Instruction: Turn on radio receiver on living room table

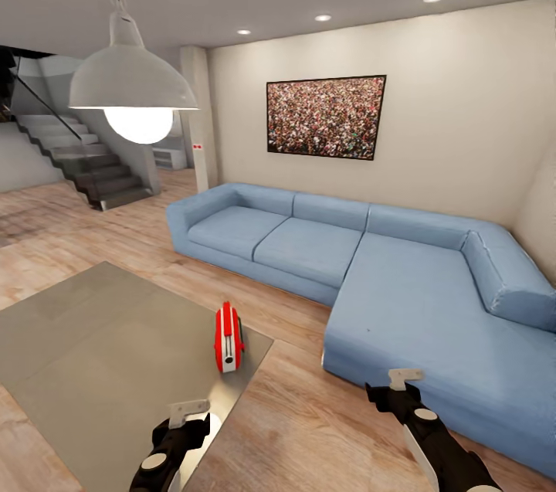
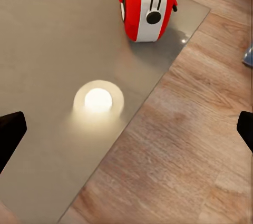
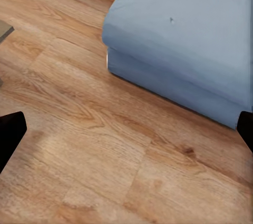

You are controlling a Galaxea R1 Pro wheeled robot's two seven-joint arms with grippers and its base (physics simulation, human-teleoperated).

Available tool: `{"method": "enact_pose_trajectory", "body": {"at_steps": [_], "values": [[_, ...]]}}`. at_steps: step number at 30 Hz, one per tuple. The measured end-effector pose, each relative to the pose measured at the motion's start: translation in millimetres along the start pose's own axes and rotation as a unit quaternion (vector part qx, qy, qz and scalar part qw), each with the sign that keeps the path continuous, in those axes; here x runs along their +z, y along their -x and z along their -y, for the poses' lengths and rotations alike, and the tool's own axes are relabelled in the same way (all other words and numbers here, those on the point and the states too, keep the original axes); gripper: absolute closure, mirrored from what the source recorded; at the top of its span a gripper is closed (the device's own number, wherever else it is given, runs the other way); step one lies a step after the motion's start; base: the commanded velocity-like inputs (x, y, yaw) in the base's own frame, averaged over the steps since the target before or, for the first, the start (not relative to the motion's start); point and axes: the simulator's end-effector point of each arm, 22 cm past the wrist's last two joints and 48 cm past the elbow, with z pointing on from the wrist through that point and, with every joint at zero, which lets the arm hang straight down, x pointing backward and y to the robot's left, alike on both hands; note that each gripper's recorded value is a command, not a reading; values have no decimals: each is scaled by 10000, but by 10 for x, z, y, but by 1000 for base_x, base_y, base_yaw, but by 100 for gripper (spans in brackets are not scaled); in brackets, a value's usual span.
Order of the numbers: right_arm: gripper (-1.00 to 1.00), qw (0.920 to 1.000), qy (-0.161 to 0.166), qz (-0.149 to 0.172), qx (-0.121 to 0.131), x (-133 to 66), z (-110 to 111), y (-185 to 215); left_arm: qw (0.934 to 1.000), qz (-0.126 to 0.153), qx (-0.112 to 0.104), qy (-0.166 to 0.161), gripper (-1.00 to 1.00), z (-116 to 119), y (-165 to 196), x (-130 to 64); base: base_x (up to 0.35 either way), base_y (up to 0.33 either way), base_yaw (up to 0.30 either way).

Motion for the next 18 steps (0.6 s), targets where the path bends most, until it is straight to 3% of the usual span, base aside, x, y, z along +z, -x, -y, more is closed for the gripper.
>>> {"method": "enact_pose_trajectory", "body": {"at_steps": [10,18], "values": [[-100,10000,1,0,3,0,0,0,10000,0,4,-1,-100,-1,-5,-1,0,-7,11],[-100,10000,-4,0,3,0,2,0,10000,-3,1,-1,-100,1,-9,-2,0,0,235]]}}
